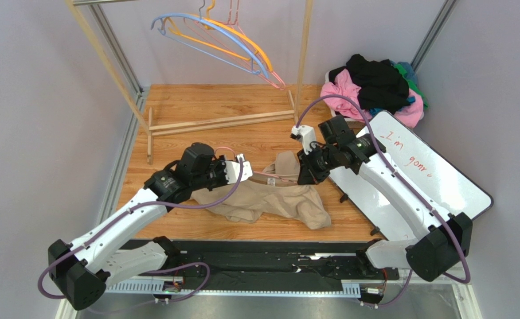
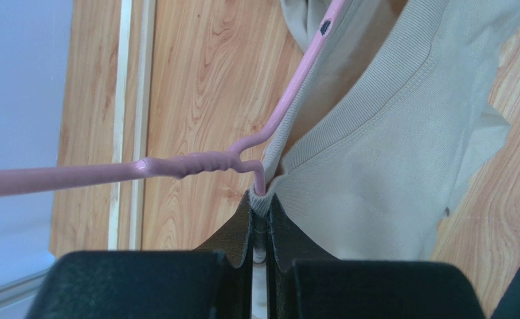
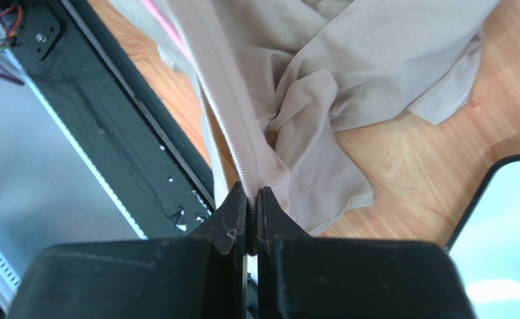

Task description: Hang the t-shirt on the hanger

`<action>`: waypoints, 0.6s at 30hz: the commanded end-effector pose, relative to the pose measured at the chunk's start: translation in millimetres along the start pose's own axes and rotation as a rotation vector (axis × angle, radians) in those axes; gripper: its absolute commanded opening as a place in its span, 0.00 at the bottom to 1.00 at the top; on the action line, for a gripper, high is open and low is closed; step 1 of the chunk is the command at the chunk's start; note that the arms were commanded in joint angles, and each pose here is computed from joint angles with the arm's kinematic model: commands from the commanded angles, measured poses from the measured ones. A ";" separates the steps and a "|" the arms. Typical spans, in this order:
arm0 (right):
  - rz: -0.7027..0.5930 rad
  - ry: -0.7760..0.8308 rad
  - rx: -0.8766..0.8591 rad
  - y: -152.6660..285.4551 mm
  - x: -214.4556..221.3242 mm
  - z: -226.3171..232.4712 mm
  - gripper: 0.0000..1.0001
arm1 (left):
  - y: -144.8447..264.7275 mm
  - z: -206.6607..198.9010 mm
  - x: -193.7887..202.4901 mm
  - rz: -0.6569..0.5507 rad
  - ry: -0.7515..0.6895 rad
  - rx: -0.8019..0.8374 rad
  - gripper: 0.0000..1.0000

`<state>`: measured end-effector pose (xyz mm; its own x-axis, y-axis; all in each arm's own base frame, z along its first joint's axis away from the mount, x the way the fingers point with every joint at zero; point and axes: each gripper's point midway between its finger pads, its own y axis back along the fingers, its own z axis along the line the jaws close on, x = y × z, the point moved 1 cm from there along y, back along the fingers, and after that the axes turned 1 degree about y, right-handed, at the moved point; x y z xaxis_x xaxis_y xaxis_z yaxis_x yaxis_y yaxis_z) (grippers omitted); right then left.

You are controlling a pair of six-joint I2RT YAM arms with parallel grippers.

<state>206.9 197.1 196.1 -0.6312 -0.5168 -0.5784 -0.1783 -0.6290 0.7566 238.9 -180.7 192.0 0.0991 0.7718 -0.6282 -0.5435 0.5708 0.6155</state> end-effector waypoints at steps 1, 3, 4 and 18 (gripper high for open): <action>-0.031 -0.004 0.075 4.6 -21.4 -15.1 0.00 | 20.0 11.2 -10.5 -0.063 -0.027 -0.084 0.00; -0.043 -0.014 0.046 4.3 -27.2 -13.1 0.00 | 24.6 5.2 -4.7 -0.071 -0.059 -0.088 0.00; -0.049 -0.016 0.027 3.3 -29.8 -9.6 0.00 | 23.3 2.7 -1.0 -0.053 -0.054 -0.078 0.00; -0.109 0.193 -0.178 2.1 -54.9 36.3 0.32 | -3.3 6.2 -41.0 -0.094 0.061 0.032 0.00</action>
<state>210.8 234.5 214.9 -0.5801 -0.5379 -0.6117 -0.0854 -0.7066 0.7024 243.8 -196.5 188.5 0.0540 0.7767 -0.6276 -0.5076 0.5625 0.6526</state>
